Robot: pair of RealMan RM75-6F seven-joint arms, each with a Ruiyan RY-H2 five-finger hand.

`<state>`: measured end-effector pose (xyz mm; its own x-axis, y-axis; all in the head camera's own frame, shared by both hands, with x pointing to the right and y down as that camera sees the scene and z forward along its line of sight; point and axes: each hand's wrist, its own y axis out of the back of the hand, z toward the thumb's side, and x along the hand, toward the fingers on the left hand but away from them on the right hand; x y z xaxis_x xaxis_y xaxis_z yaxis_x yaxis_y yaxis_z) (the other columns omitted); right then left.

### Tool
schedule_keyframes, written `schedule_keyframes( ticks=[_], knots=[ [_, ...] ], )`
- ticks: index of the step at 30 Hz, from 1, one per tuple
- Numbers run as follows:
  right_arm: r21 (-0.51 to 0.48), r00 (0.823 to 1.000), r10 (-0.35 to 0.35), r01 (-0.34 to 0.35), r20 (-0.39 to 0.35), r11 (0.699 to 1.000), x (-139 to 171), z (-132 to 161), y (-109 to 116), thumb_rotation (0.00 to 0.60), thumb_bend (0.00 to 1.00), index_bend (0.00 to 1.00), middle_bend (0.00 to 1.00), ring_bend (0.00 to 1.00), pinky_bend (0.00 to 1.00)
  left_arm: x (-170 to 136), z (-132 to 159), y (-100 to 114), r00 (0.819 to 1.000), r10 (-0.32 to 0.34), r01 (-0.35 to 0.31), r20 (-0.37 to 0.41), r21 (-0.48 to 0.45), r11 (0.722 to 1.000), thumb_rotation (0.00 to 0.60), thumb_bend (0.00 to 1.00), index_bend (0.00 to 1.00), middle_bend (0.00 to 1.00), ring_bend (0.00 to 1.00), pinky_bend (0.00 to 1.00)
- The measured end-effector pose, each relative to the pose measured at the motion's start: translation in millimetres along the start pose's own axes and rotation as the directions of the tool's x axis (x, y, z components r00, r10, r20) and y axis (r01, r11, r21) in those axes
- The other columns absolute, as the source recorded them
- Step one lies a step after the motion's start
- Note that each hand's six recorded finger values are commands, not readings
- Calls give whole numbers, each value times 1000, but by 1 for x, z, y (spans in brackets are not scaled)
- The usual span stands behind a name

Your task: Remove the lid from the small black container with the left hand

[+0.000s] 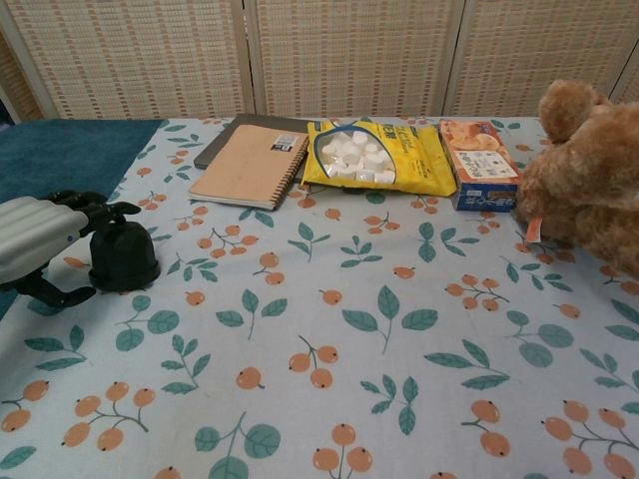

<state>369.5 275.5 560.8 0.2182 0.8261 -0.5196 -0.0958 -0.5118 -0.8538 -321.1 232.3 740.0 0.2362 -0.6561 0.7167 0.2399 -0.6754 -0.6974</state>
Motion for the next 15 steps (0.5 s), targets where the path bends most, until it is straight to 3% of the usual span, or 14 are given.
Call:
schedule_keyframes(
  ticks=[6, 15],
  knots=[
    [1, 1000, 1, -1, 0, 1000, 0, 0, -1, 600, 179, 0, 0, 0, 0, -9, 8, 8, 1000, -10, 11, 26, -60, 998, 600, 320, 0, 0, 0, 73],
    [4, 1000, 9, -9, -2, 1000, 0, 2, -2, 600, 178, 0, 0, 0, 0, -16, 11, 30, 988, 131, -119, 75, -147, 982, 600, 319, 0, 0, 0, 74]
  ],
)
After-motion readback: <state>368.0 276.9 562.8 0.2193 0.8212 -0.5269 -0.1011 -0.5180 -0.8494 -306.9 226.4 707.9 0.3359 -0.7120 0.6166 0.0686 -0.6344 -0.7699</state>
